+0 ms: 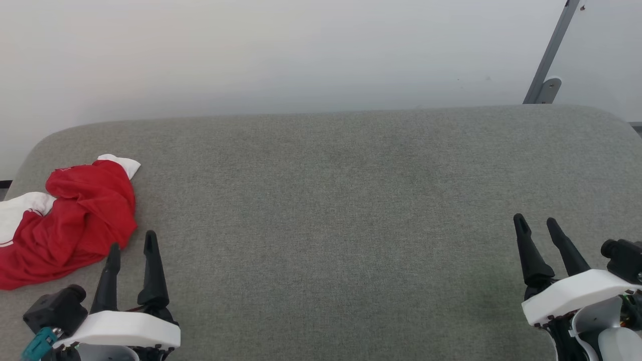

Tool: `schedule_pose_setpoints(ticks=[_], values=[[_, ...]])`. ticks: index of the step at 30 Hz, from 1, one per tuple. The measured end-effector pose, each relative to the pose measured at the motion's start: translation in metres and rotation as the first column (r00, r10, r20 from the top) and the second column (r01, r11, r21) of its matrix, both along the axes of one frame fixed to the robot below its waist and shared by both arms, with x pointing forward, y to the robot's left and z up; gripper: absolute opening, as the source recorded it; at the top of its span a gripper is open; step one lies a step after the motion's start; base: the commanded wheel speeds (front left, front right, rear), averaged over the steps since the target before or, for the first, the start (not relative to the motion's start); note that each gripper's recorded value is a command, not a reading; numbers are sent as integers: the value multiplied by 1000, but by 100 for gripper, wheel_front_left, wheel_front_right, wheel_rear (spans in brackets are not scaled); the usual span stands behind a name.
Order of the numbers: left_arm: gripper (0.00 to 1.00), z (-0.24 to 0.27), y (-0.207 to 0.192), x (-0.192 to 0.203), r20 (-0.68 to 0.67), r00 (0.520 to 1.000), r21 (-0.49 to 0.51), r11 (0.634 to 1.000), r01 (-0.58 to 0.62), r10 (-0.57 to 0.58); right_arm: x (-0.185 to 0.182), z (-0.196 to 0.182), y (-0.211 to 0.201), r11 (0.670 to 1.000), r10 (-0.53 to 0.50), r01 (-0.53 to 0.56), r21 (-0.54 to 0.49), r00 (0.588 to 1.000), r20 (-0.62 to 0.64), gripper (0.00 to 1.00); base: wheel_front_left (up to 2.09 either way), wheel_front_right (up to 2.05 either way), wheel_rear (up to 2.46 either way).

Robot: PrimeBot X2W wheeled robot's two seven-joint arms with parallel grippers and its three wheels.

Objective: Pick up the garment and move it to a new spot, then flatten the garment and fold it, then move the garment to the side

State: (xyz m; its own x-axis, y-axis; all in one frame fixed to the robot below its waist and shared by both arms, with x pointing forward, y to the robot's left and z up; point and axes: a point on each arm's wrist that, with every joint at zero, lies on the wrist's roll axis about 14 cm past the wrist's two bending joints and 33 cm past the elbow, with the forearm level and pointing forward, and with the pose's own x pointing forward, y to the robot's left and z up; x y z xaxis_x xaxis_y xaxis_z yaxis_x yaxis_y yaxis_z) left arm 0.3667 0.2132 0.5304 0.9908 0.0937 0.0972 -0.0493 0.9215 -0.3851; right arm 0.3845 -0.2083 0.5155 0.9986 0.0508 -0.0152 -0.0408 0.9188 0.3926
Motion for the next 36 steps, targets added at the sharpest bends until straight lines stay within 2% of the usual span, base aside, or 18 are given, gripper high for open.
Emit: schedule_pose_setpoints(ticks=[18,36], values=[[100,9,-5,-2,42,999,148,989,12,-18,0,4,-2,989,11,-8,-149,1000,19,100,0,0,0],[100,16,-13,-3,78,996,275,961,29,-52,0,11,-1,959,30,-17,-284,999,43,100,0,0,0]])
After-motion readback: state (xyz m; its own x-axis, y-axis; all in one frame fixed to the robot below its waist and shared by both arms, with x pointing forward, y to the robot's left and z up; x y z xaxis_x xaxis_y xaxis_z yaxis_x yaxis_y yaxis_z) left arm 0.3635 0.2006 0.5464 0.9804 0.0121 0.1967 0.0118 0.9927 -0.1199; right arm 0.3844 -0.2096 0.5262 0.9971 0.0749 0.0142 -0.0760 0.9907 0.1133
